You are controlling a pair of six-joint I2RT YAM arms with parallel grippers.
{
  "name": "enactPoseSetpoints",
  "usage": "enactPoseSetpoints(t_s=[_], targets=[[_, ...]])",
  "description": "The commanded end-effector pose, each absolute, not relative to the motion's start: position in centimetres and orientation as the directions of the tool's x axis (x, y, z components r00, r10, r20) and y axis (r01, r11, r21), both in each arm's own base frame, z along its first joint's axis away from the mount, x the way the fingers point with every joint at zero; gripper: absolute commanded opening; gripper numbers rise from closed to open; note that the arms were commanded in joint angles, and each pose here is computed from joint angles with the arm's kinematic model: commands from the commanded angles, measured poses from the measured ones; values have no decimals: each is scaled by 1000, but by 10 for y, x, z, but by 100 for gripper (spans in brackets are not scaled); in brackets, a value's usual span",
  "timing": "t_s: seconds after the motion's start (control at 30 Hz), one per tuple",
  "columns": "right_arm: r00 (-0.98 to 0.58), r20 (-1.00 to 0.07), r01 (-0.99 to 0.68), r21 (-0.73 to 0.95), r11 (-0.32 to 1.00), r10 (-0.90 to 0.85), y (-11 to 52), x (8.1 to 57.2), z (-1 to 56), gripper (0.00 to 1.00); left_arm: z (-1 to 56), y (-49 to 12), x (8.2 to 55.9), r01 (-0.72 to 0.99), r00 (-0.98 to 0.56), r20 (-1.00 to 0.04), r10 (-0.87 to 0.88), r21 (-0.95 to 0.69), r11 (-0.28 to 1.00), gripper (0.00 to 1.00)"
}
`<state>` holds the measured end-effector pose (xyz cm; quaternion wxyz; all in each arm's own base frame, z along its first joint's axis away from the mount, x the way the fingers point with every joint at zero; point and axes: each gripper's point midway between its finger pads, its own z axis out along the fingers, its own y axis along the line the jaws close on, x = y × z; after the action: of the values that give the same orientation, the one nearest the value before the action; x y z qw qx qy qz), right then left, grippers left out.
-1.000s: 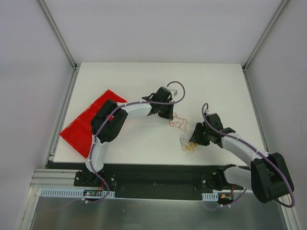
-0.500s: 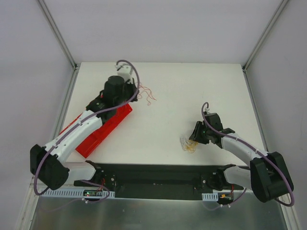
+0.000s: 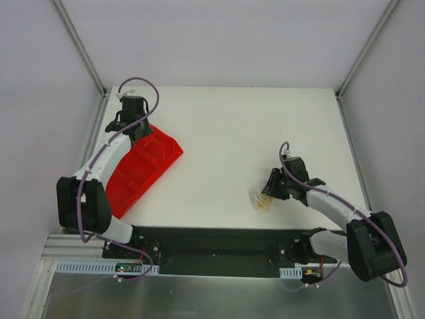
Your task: Untangle the cables
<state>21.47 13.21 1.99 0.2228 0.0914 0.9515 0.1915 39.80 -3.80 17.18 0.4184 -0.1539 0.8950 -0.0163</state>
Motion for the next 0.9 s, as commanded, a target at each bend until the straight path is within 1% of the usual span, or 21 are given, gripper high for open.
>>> enactPoseSetpoints(t_s=[0.0, 0.17, 0.33, 0.47, 0.5, 0.57, 0.6, 0.63, 0.67, 0.73, 0.8, 0.87], targets=[[-896, -359, 115, 381, 917, 261, 126, 202, 12, 38, 156, -10, 402, -424, -597, -697, -398, -147, 894, 0], [-898, -352, 115, 393, 912, 266, 129, 201, 12, 38, 137, -25, 411, -412, -638, -617, -460, -232, 881, 0], [-898, -349, 119, 394, 911, 268, 129, 200, 12, 38, 124, -30, 409, -432, -647, -582, -492, -253, 866, 0], [-903, -343, 115, 390, 913, 260, 131, 202, 11, 38, 123, -38, 408, -388, -674, -566, -474, -275, 880, 0], [-904, -340, 114, 392, 913, 259, 132, 203, 12, 38, 127, -40, 408, -370, -678, -571, -463, -278, 886, 6], [-912, -329, 100, 399, 911, 244, 137, 204, 13, 38, 137, -43, 406, -324, -684, -588, -432, -286, 902, 25], [-916, -325, 89, 406, 909, 235, 141, 205, 15, 39, 142, -43, 404, -310, -681, -598, -423, -289, 906, 42], [-920, -322, 76, 411, 908, 223, 144, 206, 16, 40, 150, -43, 402, -299, -670, -613, -418, -293, 908, 53], [-925, -315, 69, 414, 908, 214, 147, 206, 17, 41, 156, -43, 401, -280, -663, -629, -405, -294, 914, 59], [-930, -312, 48, 417, 908, 192, 153, 208, 20, 42, 167, -44, 398, -246, -652, -656, -381, -292, 924, 63], [-937, -309, 19, 419, 908, 162, 162, 210, 24, 42, 178, -48, 397, -199, -637, -683, -357, -302, 932, 65], [-946, -297, -4, 411, 912, 129, 170, 211, 28, 42, 193, -74, 393, -60, -647, -691, -323, -377, 924, 66]])
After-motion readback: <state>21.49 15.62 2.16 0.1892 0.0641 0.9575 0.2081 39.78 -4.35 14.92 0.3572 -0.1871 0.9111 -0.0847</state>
